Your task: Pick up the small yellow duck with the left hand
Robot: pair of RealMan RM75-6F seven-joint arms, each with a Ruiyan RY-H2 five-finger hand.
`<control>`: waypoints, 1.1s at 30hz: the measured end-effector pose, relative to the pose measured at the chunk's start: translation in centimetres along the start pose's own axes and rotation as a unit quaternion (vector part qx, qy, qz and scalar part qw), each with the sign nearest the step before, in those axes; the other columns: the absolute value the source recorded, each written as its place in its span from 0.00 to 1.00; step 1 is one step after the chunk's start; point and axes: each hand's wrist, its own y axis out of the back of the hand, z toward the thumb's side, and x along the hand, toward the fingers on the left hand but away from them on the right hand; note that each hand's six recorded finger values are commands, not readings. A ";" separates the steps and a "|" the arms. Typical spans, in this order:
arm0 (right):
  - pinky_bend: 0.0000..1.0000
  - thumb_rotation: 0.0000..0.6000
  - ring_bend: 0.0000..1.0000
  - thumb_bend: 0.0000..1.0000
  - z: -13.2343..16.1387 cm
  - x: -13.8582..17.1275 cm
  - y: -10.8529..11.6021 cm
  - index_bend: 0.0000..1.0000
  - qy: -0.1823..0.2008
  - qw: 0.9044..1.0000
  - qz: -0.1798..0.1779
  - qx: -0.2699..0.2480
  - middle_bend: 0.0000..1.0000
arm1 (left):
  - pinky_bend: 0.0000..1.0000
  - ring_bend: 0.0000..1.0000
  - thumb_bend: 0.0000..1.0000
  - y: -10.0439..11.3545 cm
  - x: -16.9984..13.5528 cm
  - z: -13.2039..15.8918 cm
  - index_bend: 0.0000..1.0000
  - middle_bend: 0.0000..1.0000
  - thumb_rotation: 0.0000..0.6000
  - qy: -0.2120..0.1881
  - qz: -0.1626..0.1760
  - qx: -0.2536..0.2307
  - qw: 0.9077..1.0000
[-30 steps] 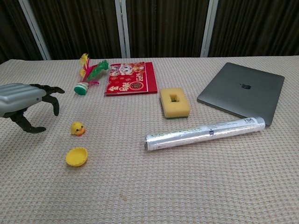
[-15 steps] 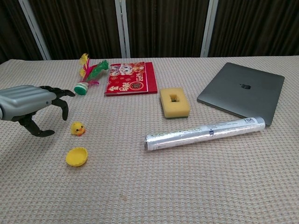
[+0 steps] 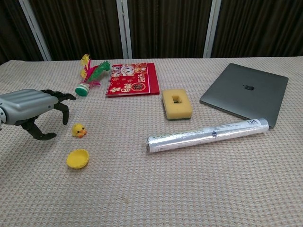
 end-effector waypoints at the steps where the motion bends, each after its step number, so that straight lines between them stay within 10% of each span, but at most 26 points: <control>1: 0.00 1.00 0.00 0.00 0.0 0.0 0.0 0.28 0.000 1.000 0.000 0.000 0.01 | 0.05 0.00 0.34 -0.1 0.1 0.1 0.38 0.00 1.00 0.000 -0.001 0.000 1.000; 33: 0.00 1.00 0.00 0.00 -0.1 0.1 0.0 0.28 -0.003 1.000 0.007 -0.006 0.01 | 0.05 0.00 0.34 0.1 0.9 3.4 0.35 0.00 1.00 -0.038 0.002 0.005 0.999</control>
